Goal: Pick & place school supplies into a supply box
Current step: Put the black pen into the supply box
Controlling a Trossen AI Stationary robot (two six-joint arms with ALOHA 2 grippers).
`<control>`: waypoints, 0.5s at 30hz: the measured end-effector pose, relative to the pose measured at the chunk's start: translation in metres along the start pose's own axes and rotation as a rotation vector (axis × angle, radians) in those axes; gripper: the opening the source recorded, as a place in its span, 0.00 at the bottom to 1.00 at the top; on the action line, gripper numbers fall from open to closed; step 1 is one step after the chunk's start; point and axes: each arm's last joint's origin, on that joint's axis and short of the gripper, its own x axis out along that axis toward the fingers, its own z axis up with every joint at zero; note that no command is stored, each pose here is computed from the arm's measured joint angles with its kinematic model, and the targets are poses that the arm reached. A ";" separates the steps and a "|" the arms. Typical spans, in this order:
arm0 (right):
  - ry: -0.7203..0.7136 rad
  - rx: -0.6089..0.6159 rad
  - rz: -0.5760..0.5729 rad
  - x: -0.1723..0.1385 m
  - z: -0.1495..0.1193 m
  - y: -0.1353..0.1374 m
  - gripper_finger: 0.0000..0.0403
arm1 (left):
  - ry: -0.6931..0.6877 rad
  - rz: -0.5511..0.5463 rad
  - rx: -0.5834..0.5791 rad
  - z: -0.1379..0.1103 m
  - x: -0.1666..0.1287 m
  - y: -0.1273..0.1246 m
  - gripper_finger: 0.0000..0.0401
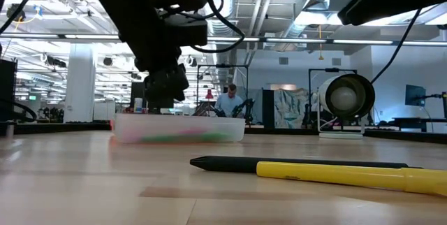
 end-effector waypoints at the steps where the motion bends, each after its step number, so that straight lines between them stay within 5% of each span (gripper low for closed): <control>1: 0.000 0.000 0.000 0.000 0.000 0.000 0.25 | 0.000 0.000 0.000 0.000 0.000 0.000 0.19; 8: -0.007 0.014 0.007 0.000 0.001 0.001 0.25 | 0.020 -0.032 0.016 -0.002 -0.002 -0.002 0.27; 15: 0.057 0.044 0.138 0.004 0.003 0.004 0.25 | 0.005 -0.128 0.074 -0.010 -0.025 -0.018 0.27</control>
